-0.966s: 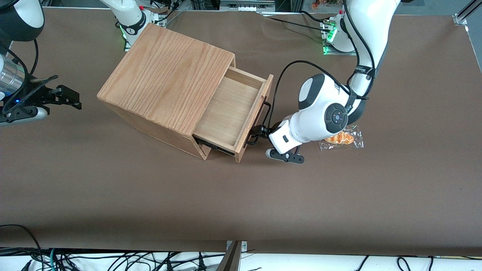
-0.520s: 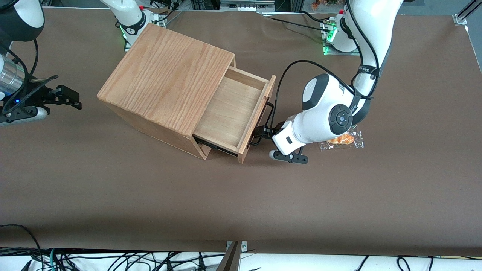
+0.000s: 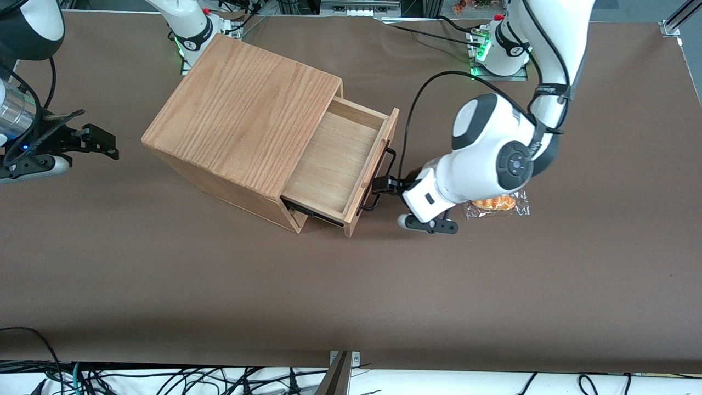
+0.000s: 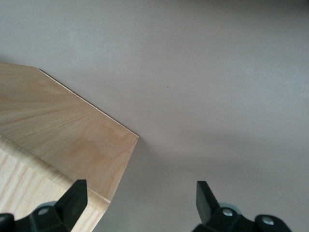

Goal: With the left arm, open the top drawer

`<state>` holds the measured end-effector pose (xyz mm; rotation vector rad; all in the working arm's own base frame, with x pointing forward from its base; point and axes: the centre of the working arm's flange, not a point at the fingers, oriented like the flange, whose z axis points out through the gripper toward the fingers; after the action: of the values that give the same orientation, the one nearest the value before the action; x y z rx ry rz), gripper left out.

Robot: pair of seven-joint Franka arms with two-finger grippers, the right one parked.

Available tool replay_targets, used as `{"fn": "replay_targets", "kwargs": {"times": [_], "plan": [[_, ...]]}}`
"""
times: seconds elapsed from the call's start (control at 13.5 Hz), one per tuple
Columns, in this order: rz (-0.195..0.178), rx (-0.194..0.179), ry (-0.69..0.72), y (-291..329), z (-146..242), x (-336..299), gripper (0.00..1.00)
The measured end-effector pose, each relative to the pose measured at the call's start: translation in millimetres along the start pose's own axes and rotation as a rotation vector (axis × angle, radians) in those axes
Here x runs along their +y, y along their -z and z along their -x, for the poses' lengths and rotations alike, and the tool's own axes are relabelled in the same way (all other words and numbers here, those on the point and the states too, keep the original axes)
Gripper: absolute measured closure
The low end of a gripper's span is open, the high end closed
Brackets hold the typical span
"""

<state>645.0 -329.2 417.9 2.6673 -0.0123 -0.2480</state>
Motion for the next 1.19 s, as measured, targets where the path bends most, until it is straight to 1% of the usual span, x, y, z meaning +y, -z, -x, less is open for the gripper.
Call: {"fn": "replay_targets", "kwargs": {"times": [0.15, 0.3, 0.37, 0.52, 0.59, 0.74, 0.97, 1.11, 1.19], "plan": [[0.007, 0.007, 0.047, 34, -15, -34, 0.0], [0.006, 0.004, 0.101, 66, -27, -78, 0.0], [-0.018, 0.003, 0.114, 80, -31, -105, 0.0], [-0.119, 0.015, 0.105, 102, -38, -156, 0.0], [-0.151, 0.019, 0.085, 113, -39, -177, 0.0], [-0.177, 0.015, 0.043, 131, -40, -214, 0.0], [-0.263, -0.016, -0.014, 152, -37, -267, 0.0], [-0.276, -0.007, -0.024, 169, -31, -282, 0.0], [-0.293, 0.003, -0.026, 181, -24, -282, 0.0]]}}
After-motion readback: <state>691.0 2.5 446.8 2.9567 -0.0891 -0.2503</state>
